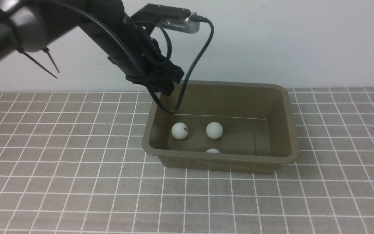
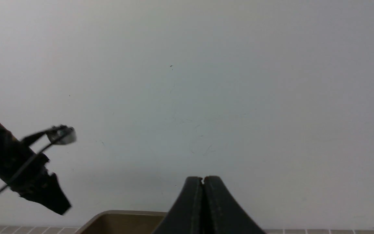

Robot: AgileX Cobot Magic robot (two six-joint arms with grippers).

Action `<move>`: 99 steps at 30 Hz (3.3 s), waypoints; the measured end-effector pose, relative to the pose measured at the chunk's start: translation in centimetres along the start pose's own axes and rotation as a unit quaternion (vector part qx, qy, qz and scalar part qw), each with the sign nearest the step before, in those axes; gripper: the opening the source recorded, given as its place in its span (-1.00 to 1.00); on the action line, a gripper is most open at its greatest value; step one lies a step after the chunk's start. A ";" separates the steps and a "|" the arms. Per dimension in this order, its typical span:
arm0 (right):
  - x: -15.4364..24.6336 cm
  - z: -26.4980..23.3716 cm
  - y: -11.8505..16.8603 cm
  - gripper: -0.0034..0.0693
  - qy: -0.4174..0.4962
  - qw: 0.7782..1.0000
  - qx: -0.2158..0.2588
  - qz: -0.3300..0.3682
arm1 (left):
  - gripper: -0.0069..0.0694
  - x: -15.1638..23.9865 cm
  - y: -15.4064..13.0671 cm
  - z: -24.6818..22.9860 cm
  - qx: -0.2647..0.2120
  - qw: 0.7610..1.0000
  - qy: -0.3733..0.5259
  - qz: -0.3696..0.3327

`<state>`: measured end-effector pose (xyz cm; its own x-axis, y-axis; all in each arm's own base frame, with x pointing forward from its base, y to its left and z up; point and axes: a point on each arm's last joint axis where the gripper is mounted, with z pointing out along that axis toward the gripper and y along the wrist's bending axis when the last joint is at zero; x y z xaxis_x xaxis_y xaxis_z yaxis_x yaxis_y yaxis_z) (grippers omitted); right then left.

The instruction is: Put the table tennis balls into the box on the grey coffee tablecloth.

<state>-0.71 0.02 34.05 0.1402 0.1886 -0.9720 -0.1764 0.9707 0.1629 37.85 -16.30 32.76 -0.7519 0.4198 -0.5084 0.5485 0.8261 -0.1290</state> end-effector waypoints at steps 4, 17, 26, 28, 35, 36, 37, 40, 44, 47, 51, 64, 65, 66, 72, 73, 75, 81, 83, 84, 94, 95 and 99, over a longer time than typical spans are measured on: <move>-0.7 0.0 -0.3 -0.95 -0.039 0.998 0.018 -0.048 | -0.82 1.2 -0.7 -6.5 -0.054 0.998 -0.019 -0.005; -1.2 -0.1 -0.4 -0.95 -0.067 0.997 0.023 -0.036 | -0.83 17.3 -5.1 -15.9 -0.063 0.963 -0.261 -0.034; -1.2 -0.1 -0.4 -0.95 -0.066 0.997 0.023 -0.036 | -0.83 29.1 -6.2 -16.1 -0.059 0.870 -0.486 -0.059; -1.2 -0.1 -0.4 -0.95 -0.066 0.997 0.023 -0.036 | -0.83 30.2 -6.4 -16.3 -0.051 0.859 -0.506 -0.064; -1.2 -0.1 -0.4 -0.95 -0.066 0.997 0.023 -0.036 | -0.83 31.8 -6.9 -16.7 -0.043 0.850 -0.522 -0.060; -1.2 -0.1 -0.4 -0.95 -0.066 0.997 0.023 -0.036 | -0.83 31.8 -6.9 -16.7 -0.042 0.850 -0.521 -0.060; -1.2 -0.1 -0.4 -0.95 -0.066 0.997 0.024 -0.037 | -0.83 31.8 -6.9 -16.7 -0.042 0.851 -0.521 -0.060; -1.2 -0.1 -0.4 -0.95 -0.066 0.997 0.024 -0.037 | -0.83 31.9 -6.9 -16.6 -0.043 0.853 -0.517 -0.059; -1.2 -0.1 -0.4 -0.95 -0.066 0.997 0.024 -0.037 | -0.83 31.9 -6.9 -16.4 -0.044 0.856 -0.512 -0.057; -1.2 -0.1 -0.4 -0.95 -0.066 0.997 0.024 -0.037 | -0.83 31.9 -6.9 -16.4 -0.044 0.856 -0.512 -0.056; -1.2 -0.1 -0.4 -0.95 -0.066 0.997 0.024 -0.037 | -0.83 32.0 -6.8 -16.1 -0.048 0.858 -0.508 -0.054; -1.2 -0.1 -0.4 -0.95 -0.066 0.997 0.024 -0.037 | -0.83 37.7 -3.6 -6.5 -0.201 0.885 -0.411 -0.081; -1.2 -0.1 -0.4 -0.95 -0.067 0.997 0.024 -0.037 | -0.83 38.2 -3.3 -5.7 -0.211 0.889 -0.398 -0.085; -1.2 -0.1 -0.4 -0.95 -0.067 0.997 0.024 -0.037 | -0.83 38.7 -3.0 -5.0 -0.223 0.893 -0.380 -0.087; -1.2 -0.1 -0.4 -0.95 -0.067 0.997 0.024 -0.037 | -0.83 39.1 -2.9 -4.5 -0.235 0.902 -0.352 -0.085; -1.2 -0.1 -0.4 -0.95 -0.067 0.997 0.024 -0.037 | -0.83 39.1 -2.9 -4.5 -0.235 0.902 -0.352 -0.085; -1.2 -0.1 -0.4 -0.95 -0.067 0.997 0.024 -0.037 | -0.83 39.1 -2.9 -4.5 -0.235 0.902 -0.352 -0.085; -1.2 -0.1 -0.4 -0.95 -0.067 0.997 0.024 -0.037 | -0.83 39.1 -2.9 -4.5 -0.235 0.902 -0.352 -0.085; -1.2 -0.1 -0.4 -0.95 -0.067 0.997 0.024 -0.037 | -0.83 39.1 -2.9 -4.5 -0.235 0.902 -0.352 -0.085; -1.2 -0.1 -0.4 -0.95 -0.067 0.997 0.024 -0.037 | -0.83 39.1 -2.9 -4.5 -0.235 0.902 -0.352 -0.085; -1.2 -0.1 -0.4 -0.95 -0.067 0.997 0.024 -0.037 | -0.83 39.1 -2.9 -4.5 -0.235 0.902 -0.352 -0.085; -1.2 -0.1 -0.4 -0.95 -0.067 0.997 0.024 -0.037 | -0.83 39.1 -2.9 -4.5 -0.235 0.902 -0.352 -0.085; -1.2 -0.1 -0.4 -0.95 -0.065 0.997 0.027 -0.045 | -0.83 39.1 -2.9 -4.5 -0.235 0.902 -0.352 -0.085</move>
<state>-0.90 -0.65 35.11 0.2787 0.1154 -0.9534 -0.1053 0.9904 0.0891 5.20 -0.56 17.09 -0.3003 0.0662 -0.9515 0.1084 0.9935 0.0349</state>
